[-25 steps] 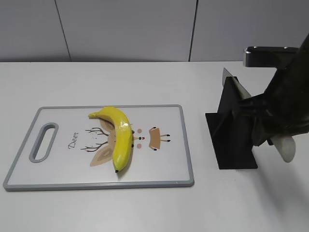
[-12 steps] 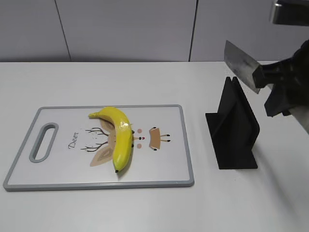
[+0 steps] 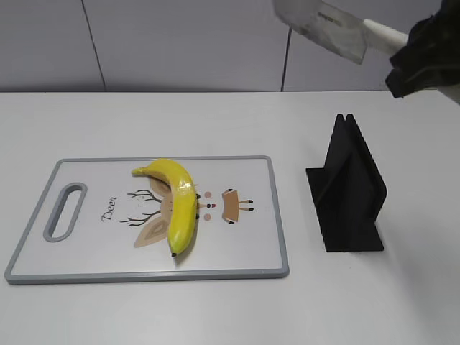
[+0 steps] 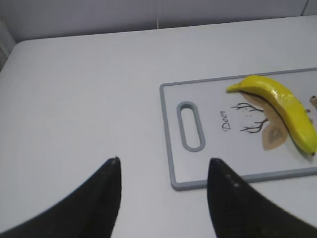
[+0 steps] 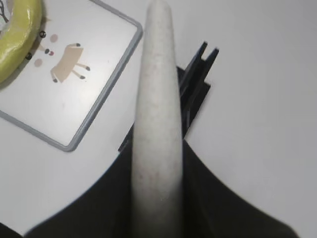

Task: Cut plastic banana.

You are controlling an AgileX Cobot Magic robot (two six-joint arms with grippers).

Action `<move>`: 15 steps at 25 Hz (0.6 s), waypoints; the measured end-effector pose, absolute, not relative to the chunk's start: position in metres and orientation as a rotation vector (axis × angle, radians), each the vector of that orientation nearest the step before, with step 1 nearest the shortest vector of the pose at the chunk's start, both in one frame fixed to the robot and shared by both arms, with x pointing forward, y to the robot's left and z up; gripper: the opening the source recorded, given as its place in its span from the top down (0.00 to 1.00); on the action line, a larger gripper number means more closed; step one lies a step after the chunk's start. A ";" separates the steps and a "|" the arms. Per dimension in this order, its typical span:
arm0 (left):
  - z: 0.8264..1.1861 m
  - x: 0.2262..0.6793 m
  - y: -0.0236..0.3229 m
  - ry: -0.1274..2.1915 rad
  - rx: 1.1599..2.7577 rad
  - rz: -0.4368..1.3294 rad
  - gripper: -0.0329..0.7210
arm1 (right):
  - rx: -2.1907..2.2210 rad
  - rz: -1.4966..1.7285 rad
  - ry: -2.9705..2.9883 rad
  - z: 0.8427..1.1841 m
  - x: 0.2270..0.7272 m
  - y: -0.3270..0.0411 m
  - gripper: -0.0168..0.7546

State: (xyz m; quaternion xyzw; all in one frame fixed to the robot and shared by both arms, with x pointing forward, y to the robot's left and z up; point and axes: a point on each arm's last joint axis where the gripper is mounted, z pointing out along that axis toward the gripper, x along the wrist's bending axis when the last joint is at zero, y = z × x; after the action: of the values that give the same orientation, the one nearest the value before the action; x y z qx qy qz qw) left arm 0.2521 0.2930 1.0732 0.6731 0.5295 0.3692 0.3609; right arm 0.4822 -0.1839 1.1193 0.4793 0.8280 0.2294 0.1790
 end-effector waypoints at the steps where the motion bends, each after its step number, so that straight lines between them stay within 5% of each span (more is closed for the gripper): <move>1: 1.076 0.259 0.292 1.352 1.747 0.941 0.25 | 1.294 0.654 2.351 1.122 0.485 -0.183 0.76; 6: 1.089 0.302 0.285 1.270 1.751 0.903 0.25 | 1.031 0.593 2.436 1.125 0.509 -0.171 0.76; 15: 1.135 0.387 0.270 0.923 2.002 0.879 0.25 | 0.683 0.699 2.580 1.135 0.557 -0.131 0.76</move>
State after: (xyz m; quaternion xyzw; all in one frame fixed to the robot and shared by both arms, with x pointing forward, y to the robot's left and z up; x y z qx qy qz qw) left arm 0.3875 0.2701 1.1353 0.7821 0.3605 0.3433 0.3749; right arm 0.5572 -0.1312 1.1354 0.2430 0.9181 0.2487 0.1902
